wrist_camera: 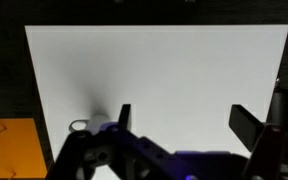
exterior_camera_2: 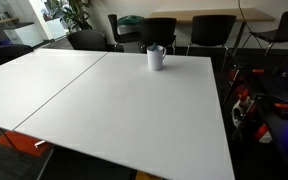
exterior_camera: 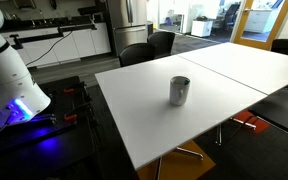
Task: Take the marker out of the mug and put it on the table
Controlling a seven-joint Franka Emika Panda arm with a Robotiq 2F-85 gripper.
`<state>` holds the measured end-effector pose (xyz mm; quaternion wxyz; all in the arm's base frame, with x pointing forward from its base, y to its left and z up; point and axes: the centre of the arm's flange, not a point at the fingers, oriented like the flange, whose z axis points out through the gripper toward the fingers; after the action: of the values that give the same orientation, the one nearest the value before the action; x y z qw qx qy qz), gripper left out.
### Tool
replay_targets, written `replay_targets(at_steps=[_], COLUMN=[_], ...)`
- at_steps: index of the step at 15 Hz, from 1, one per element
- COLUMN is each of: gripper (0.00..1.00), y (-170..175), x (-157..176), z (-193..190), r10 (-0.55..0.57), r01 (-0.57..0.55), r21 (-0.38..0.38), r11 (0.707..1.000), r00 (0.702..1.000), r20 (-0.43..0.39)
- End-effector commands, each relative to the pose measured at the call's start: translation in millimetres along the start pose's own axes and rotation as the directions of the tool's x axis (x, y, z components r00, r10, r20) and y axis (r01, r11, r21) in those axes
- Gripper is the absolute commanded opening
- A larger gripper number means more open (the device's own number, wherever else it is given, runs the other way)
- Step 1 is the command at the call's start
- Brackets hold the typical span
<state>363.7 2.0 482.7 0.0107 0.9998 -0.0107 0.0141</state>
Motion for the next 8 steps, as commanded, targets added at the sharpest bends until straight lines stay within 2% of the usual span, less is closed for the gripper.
replay_targets(at_steps=[1,4,6,8], gripper=[1.00,1.00,1.00,1.00], y=[4.4,10.6,15.7,19.5], x=[16.3,31.5,42.4,54.7], z=[-2.8,-3.0,-1.8,0.8], r10=[0.074,0.161,0.244,0.329], r01=[-0.073,-0.162,-0.246,-0.339], r21=[0.004,0.004,0.013,0.007], r11=[0.997,0.987,0.969,0.941], r00=[0.995,0.978,0.949,0.907], r20=[-0.064,-0.130,-0.200,-0.264])
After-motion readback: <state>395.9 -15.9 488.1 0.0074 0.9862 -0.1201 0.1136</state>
